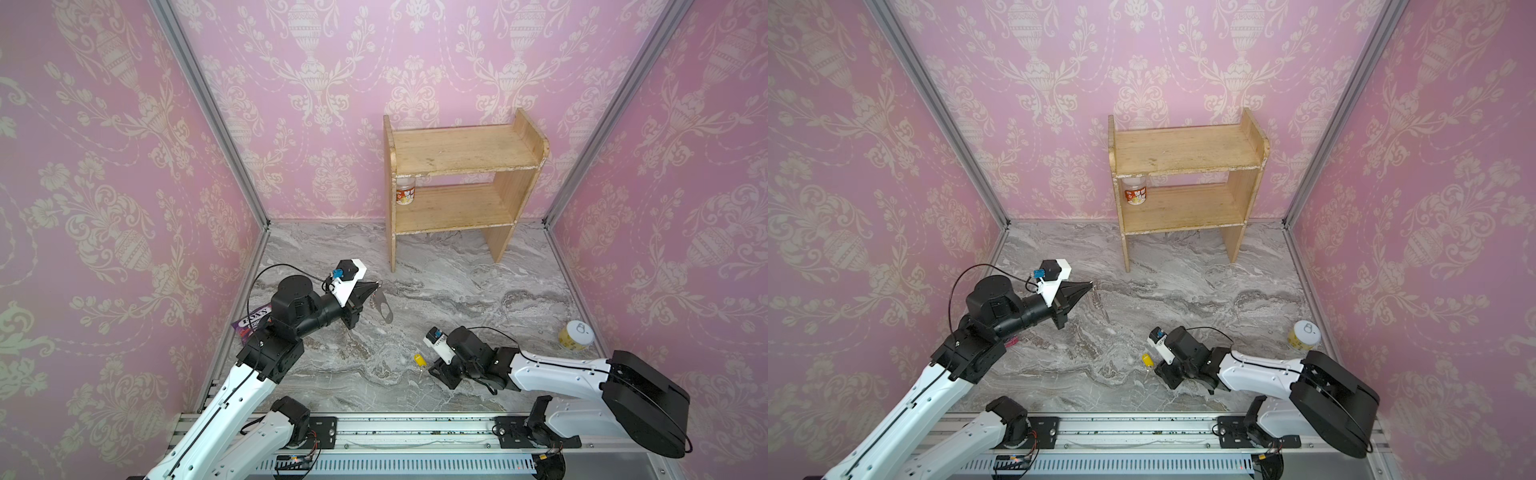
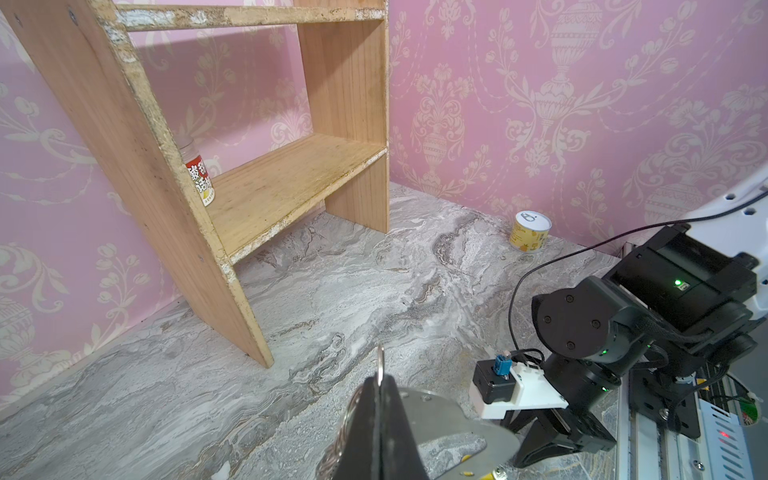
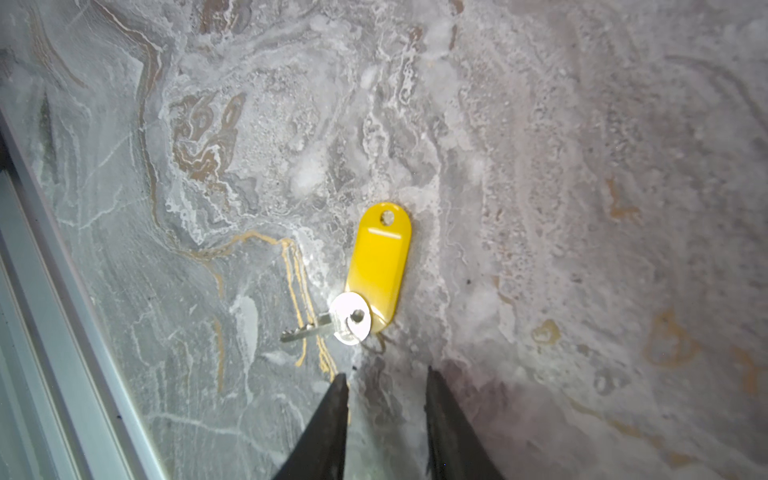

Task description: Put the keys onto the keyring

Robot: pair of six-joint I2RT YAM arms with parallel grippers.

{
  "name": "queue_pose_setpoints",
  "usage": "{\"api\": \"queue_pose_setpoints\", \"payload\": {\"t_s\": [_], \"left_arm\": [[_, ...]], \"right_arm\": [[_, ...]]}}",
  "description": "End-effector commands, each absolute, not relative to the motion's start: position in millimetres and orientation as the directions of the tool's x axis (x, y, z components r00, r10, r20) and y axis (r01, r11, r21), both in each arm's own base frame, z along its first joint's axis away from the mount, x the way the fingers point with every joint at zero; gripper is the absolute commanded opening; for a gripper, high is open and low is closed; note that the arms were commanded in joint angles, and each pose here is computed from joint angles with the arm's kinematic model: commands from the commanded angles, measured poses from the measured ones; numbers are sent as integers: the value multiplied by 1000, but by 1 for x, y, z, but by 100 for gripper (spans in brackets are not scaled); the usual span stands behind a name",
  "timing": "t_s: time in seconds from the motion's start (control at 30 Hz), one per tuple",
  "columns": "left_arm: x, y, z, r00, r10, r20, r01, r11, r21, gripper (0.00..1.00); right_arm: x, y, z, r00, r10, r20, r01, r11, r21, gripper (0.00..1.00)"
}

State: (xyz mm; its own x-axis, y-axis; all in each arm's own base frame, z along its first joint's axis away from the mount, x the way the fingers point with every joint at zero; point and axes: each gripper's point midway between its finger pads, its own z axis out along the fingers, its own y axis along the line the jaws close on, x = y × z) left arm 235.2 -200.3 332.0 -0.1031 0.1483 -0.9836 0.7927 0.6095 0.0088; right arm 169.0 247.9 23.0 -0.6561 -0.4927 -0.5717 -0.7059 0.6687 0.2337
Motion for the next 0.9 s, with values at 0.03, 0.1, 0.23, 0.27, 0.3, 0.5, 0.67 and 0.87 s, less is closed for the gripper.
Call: {"api": "queue_pose_setpoints", "payload": {"t_s": [0.03, 0.1, 0.23, 0.27, 0.3, 0.5, 0.67, 0.87], "left_arm": [[231, -201, 353, -46, 120, -992, 806, 591, 34, 0], [231, -201, 353, -43, 122, -992, 805, 592, 38, 0], [230, -200, 352, -42, 126, -991, 803, 594, 41, 0], [230, -200, 352, -43, 127, -991, 803, 594, 41, 0], [230, -200, 351, -44, 128, -991, 803, 595, 41, 0], [229, -198, 351, -42, 128, -991, 800, 599, 43, 0], [229, -198, 351, -45, 130, -990, 799, 600, 42, 0], [229, -197, 350, -45, 136, -990, 797, 603, 46, 0]], "right_arm": [[171, 256, 21, -598, -509, -619, -752, 625, 212, 28], [170, 256, 21, -585, -513, -628, -762, 613, 210, 26], [166, 254, 16, -566, -544, -619, -782, 591, 196, 23], [165, 254, 15, -563, -552, -616, -787, 586, 194, 23], [164, 254, 15, -558, -555, -617, -791, 579, 195, 22], [163, 256, 15, -542, -565, -622, -804, 563, 189, 20], [166, 257, 15, -527, -569, -632, -811, 559, 173, 20], [165, 258, 14, -519, -577, -630, -818, 549, 171, 17]]}}
